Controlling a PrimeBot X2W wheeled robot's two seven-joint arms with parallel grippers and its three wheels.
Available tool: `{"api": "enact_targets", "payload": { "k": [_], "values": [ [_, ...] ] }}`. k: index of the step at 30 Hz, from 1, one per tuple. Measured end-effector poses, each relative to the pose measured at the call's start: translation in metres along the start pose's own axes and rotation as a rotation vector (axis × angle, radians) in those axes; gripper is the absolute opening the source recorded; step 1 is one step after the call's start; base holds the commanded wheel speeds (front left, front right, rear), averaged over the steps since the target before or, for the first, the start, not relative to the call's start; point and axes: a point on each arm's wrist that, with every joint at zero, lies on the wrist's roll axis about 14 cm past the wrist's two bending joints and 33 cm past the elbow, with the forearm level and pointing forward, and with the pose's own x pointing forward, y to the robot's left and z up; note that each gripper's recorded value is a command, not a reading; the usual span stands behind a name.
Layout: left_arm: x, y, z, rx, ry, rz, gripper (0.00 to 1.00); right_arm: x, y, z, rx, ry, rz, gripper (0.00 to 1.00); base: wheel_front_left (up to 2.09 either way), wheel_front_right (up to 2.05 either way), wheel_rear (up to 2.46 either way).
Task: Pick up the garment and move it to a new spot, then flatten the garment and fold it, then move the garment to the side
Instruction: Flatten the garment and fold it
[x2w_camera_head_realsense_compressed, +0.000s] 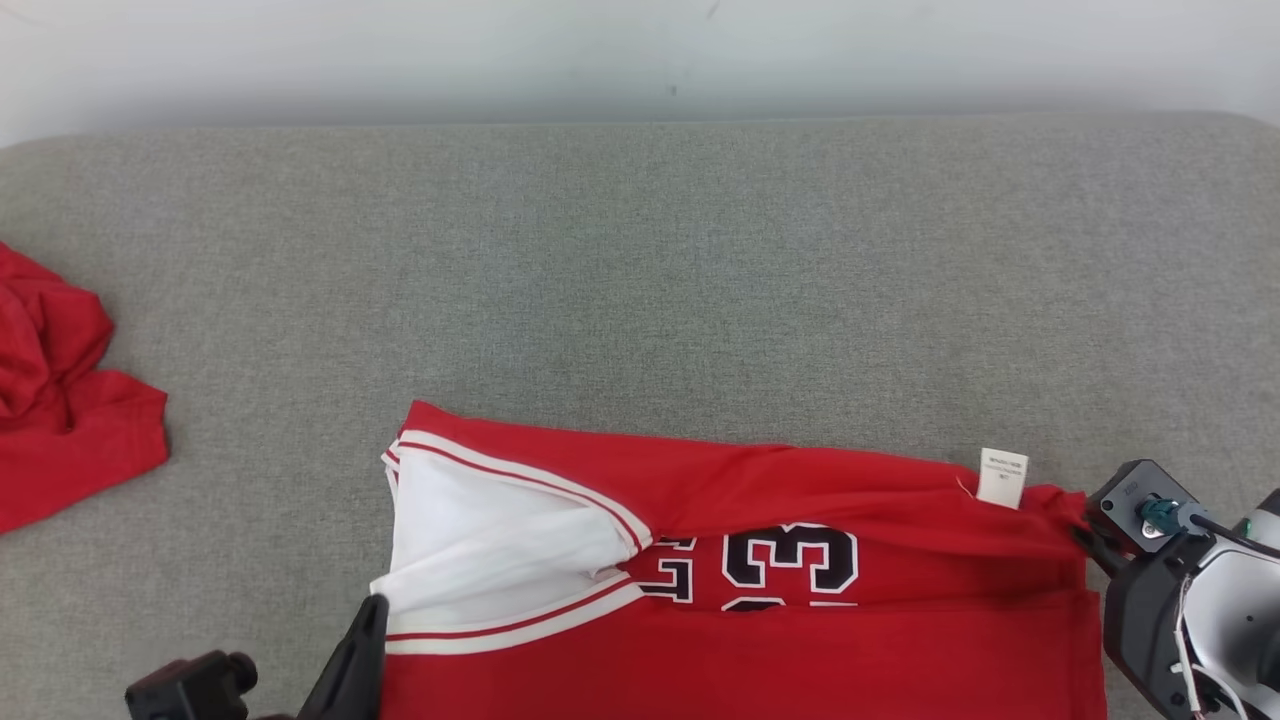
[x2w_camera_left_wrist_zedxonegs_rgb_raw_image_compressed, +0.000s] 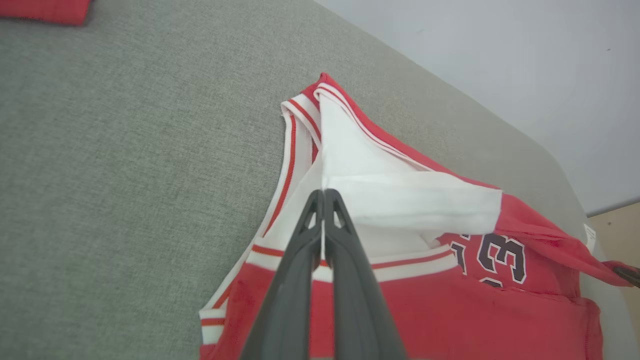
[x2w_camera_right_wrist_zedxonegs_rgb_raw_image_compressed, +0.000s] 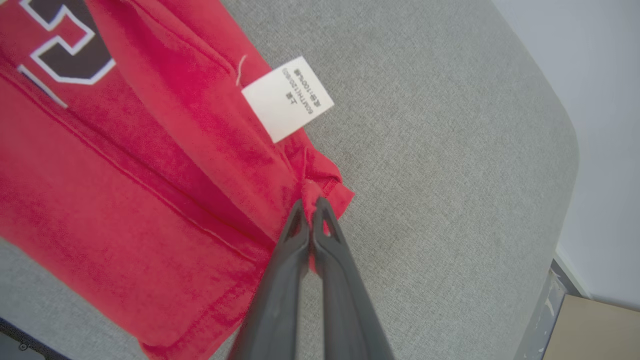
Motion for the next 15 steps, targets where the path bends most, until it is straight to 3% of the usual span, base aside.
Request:
{"api": "enact_targets", "payload": {
  "k": [2,3,4,8,15],
  "values": [
    [-0.001,0.004,-0.002,-0.005,0.004,0.008,0.0,0.001,0.0,-0.005,-0.006,0.026,0.007,0.02,0.0,0.0,0.0],
    [-0.001,0.005,-0.002,-0.007,0.002,0.013,0.0,0.001,0.001,-0.006,0.001,0.035,0.015,0.41,0.0,0.0,0.0],
    [-0.001,0.007,-0.002,-0.008,0.004,0.016,0.0,0.002,0.002,-0.007,0.013,0.038,0.021,1.0,0.0,0.0,0.0],
    [-0.005,0.012,-0.009,-0.022,0.024,0.032,0.0,0.002,-0.001,0.001,0.083,0.006,0.035,1.0,0.0,0.0,0.0],
    [-0.011,0.022,-0.021,-0.025,0.051,0.064,0.0,-0.008,-0.023,0.038,0.381,-0.249,-0.007,1.0,0.0,0.0,0.0]
  ]
}}
